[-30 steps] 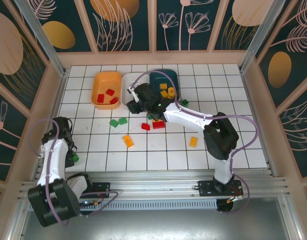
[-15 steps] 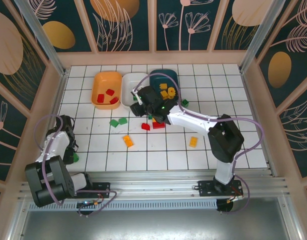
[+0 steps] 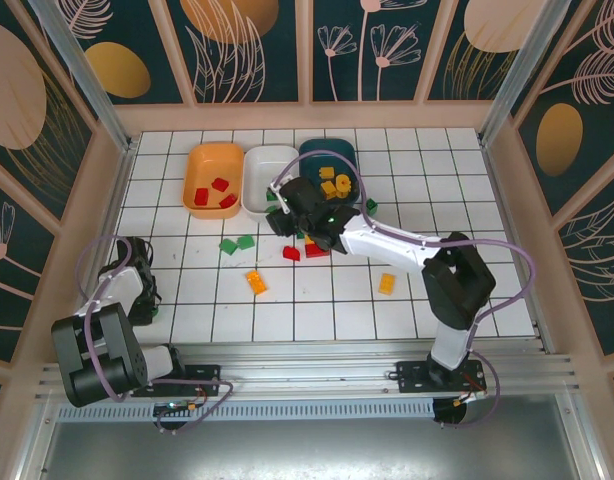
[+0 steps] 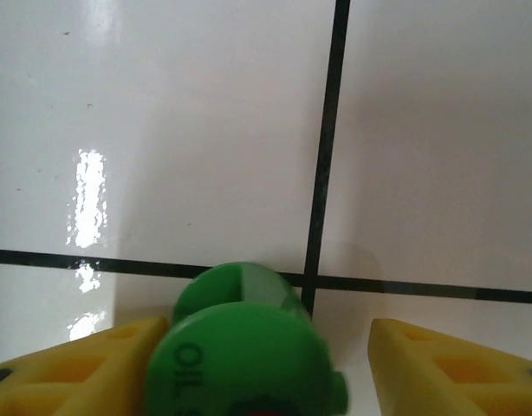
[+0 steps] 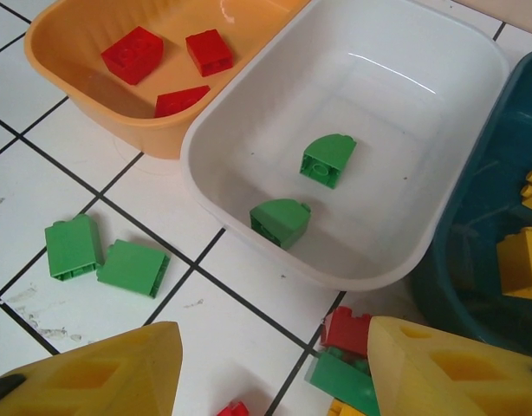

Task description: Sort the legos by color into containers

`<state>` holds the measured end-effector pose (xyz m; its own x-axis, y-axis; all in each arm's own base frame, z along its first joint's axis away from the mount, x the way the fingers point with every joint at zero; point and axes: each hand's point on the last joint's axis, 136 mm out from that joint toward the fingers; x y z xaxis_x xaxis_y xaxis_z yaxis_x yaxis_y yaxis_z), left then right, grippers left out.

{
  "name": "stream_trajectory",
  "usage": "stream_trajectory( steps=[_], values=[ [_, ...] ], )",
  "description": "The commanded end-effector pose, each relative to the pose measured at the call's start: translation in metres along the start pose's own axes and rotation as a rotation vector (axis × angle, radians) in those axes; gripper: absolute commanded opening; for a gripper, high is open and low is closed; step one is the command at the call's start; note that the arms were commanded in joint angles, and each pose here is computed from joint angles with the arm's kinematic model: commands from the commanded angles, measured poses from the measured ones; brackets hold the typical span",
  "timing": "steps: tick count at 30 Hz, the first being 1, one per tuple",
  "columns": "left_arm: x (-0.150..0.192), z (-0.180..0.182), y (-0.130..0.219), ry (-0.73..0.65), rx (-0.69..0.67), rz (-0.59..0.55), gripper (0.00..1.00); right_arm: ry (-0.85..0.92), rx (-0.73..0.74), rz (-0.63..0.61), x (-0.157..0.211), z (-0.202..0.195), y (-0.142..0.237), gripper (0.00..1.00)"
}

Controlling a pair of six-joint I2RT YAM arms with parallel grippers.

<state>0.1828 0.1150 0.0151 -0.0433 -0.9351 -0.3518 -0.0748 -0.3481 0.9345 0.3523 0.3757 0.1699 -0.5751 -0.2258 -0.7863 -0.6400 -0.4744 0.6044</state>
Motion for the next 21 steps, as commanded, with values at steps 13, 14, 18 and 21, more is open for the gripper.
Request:
stream_trajectory(
  steps=[13, 14, 18, 21],
  values=[
    [-0.011, -0.043, 0.028, -0.05, 0.236, -0.012, 0.26, -0.059, 0.057, -0.09, -0.007, -0.028, 0.024, 0.58],
    [-0.01, -0.046, 0.029, -0.055, 0.244, -0.002, 0.25, -0.066, 0.059, -0.093, -0.007, -0.03, 0.025, 0.57],
    [-0.004, -0.054, 0.026, -0.083, 0.253, 0.035, 0.16, -0.094, 0.032, -0.11, -0.008, -0.033, 0.032, 0.57],
    [0.005, -0.062, 0.026, -0.093, 0.278, 0.072, 0.11, -0.1, 0.035, -0.118, -0.009, -0.036, 0.036, 0.57]
  ],
)
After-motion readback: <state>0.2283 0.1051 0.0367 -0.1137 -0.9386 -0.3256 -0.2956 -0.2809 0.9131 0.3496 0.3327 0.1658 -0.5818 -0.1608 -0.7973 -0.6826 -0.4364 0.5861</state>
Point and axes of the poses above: each hand's point on the last joint's axis, 136 mm out from that joint toward the fingers, its own y axis back along the fingers, its own z axis along the line the jaws close on, x = y × z, and after that the axes turned 12 degrees about -y, right-handed
